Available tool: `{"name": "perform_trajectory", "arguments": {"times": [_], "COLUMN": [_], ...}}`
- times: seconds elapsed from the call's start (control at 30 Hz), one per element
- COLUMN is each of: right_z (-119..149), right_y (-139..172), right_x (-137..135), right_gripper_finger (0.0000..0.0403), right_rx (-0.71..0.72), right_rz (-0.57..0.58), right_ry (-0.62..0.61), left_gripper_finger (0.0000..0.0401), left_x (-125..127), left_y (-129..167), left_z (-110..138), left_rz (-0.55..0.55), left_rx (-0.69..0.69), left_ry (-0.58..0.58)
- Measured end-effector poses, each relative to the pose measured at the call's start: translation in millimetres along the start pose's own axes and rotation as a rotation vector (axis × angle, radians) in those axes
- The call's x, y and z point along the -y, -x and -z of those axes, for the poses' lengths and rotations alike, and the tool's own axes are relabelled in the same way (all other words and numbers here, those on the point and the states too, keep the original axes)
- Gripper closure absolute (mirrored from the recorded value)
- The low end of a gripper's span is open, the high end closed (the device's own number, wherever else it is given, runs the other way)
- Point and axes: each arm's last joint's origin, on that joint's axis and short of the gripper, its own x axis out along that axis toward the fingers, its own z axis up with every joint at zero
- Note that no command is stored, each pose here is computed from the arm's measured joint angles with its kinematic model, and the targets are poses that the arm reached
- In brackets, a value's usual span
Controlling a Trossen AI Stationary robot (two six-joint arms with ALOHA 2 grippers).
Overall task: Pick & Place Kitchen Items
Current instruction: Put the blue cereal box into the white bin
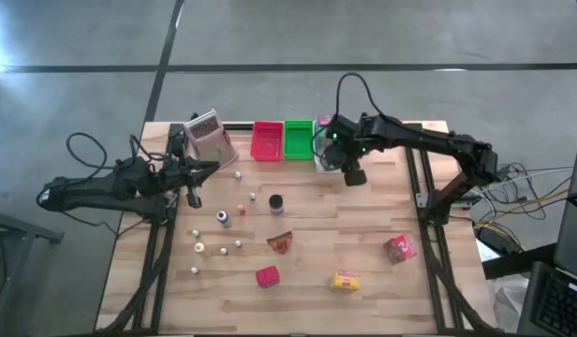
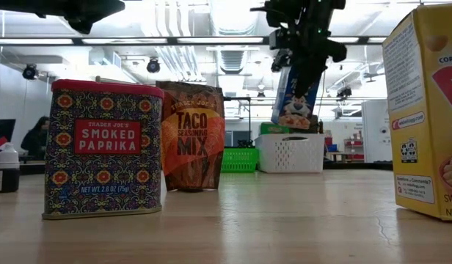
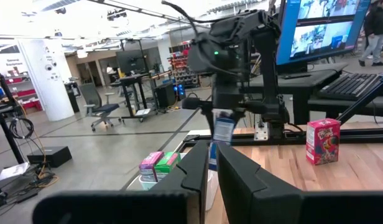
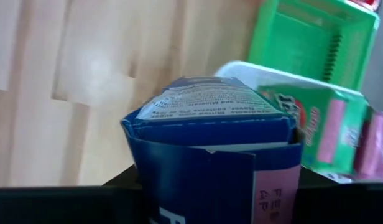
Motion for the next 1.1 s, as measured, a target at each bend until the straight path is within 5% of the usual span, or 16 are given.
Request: {"name": "perform_trajectory", "arguments": {"times": [0.33,0.6,1.1], "right_z": [9,14,10], "right_y": [0,0,-52], "right_x": [30,38,66], "right_gripper_finger": [0.0256,0.0263,0.0252], "right_rx": [0.052,0.086,-0.019], "right_rz": [0.101,0.065,0.005], "right_ry": [-0.044,-0.090,-0.099], "left_gripper_finger": [0.0362,0.0362,0.0362], "left_x": [0,0,0], "left_y": [0,0,0], "left_z": [0,0,0], "left_rz": [0.000,0.000,0.000], "left_rx": [0.000,0.000,-0.001], "left_ry": [0.000,0.000,0.000]}}
